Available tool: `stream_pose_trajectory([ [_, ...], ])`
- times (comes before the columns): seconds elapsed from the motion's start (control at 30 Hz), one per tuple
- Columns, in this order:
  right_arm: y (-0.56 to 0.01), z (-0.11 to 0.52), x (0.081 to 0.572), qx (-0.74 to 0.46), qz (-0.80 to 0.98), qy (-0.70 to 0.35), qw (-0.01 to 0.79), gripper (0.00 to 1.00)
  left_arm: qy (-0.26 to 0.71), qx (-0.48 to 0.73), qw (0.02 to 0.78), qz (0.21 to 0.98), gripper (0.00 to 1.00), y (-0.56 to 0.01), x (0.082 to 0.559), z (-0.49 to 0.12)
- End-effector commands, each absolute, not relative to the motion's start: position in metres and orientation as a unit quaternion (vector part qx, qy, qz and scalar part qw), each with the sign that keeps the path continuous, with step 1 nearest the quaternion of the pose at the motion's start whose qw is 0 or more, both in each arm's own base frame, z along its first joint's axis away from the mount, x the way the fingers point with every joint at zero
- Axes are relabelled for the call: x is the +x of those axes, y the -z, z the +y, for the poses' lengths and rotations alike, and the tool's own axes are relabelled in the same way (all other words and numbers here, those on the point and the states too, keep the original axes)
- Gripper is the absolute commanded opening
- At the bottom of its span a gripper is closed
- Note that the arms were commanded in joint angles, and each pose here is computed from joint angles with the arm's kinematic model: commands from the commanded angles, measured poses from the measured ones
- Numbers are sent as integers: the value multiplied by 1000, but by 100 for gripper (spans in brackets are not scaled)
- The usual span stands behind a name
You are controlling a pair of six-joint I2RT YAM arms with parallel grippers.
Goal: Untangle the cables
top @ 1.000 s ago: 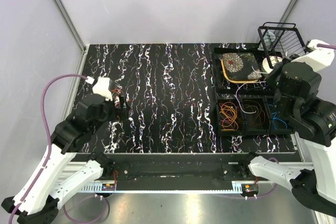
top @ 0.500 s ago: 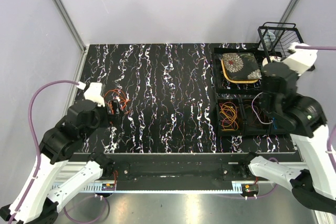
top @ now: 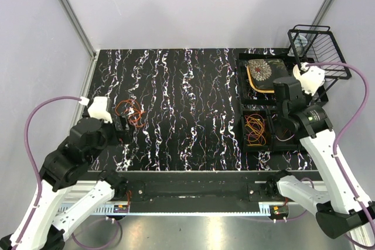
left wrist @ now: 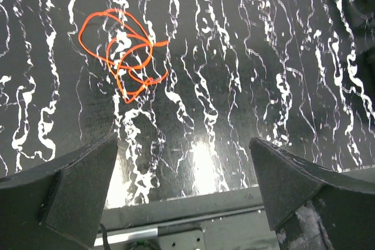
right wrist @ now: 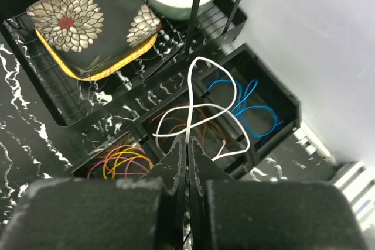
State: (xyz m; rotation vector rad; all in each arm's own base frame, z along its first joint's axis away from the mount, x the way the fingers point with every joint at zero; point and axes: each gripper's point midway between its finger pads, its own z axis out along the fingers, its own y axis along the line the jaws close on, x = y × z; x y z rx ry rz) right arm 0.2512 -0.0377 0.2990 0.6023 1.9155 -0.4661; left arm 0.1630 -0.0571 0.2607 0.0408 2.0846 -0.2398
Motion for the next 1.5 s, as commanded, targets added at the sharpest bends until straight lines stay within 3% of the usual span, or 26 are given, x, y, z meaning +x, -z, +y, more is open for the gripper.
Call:
stream_pose_trajectory([
  [0.0,-279,-26,257,282,803,139,507,0,108,-15,550,828,99,-280,172,-52],
  [0.33,-185,-21,264,310,846,132,413,0,144,-18,576,804,99,-271,179,-63],
  [0.7,-139,-49,268,362,847,118,370,0,145,-18,581,801,99,-265,182,-65],
  [1.47,-76,-51,328,356,871,55,333,0,122,-30,567,814,99,-254,189,-62],
])
